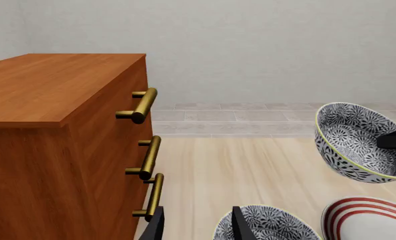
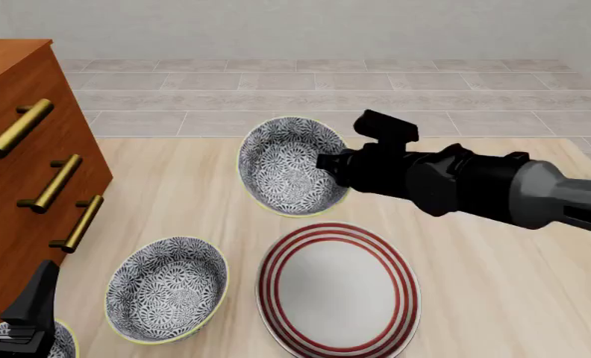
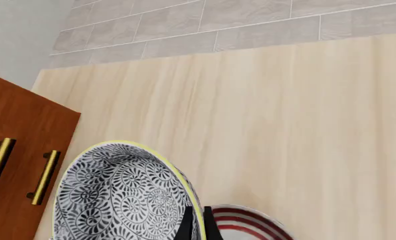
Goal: Pick up the bowl and put it in the front on the plate.
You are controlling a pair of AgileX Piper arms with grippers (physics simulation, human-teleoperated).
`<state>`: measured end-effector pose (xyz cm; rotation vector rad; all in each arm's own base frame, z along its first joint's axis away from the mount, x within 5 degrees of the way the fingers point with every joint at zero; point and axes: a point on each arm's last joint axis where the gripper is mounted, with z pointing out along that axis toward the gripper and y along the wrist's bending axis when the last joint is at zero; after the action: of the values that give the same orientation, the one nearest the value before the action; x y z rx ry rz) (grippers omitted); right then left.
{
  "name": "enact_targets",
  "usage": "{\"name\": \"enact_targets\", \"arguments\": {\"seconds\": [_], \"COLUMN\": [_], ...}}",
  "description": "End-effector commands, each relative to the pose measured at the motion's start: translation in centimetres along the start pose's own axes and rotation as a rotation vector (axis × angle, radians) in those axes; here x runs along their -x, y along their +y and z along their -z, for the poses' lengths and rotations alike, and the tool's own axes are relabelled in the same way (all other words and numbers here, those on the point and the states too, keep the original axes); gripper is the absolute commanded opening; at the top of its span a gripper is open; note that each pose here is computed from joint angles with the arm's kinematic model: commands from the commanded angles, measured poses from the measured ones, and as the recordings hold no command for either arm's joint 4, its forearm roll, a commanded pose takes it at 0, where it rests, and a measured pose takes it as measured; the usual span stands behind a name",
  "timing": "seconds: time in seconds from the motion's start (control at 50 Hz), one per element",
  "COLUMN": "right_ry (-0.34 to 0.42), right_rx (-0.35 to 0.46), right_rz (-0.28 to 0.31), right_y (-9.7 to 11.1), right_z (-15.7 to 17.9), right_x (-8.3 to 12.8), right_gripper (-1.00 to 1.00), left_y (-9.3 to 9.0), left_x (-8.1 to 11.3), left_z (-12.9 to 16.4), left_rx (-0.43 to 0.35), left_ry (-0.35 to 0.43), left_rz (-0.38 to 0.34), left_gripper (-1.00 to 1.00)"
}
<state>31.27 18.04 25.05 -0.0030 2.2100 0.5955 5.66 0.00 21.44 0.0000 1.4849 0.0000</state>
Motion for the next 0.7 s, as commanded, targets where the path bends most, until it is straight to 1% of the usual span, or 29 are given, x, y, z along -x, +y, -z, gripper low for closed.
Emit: {"name": "enact_targets", "arguments": {"seconds": [0.02, 0.22, 0.44, 0.58, 0.7], "right_ry": [-0.014, -0.013, 0.019, 0.032, 0.045], "right_rx": [0.004, -0.015, -0.018, -0.022, -0.037], "right_rz": [-0.056, -0.072, -0.085, -0.088, -0.092], "right_y": [-0.7, -1.7, -2.4, -2.7, -3.4], "right_z": [2.7, 4.5, 5.6, 6.1, 6.9], "right_x": [-0.9, -1.4, -3.7, -4.4, -5.3], "right_gripper": [-1.0, -1.0, -1.0, -1.0, -1.0], "left_y": [0.0, 0.0, 0.0, 0.0, 0.0], "left_x": [0.0, 0.0, 0.0, 0.0, 0.0], "left_z": [0.0, 0.0, 0.0, 0.0, 0.0], "left_rx": [0.0, 0.0, 0.0, 0.0, 0.0], "left_ry": [0.0, 0.0, 0.0, 0.0, 0.0], "left_rz": [0.0, 0.0, 0.0, 0.0, 0.0], "left_gripper": [1.0, 1.0, 1.0, 1.0, 1.0]}}
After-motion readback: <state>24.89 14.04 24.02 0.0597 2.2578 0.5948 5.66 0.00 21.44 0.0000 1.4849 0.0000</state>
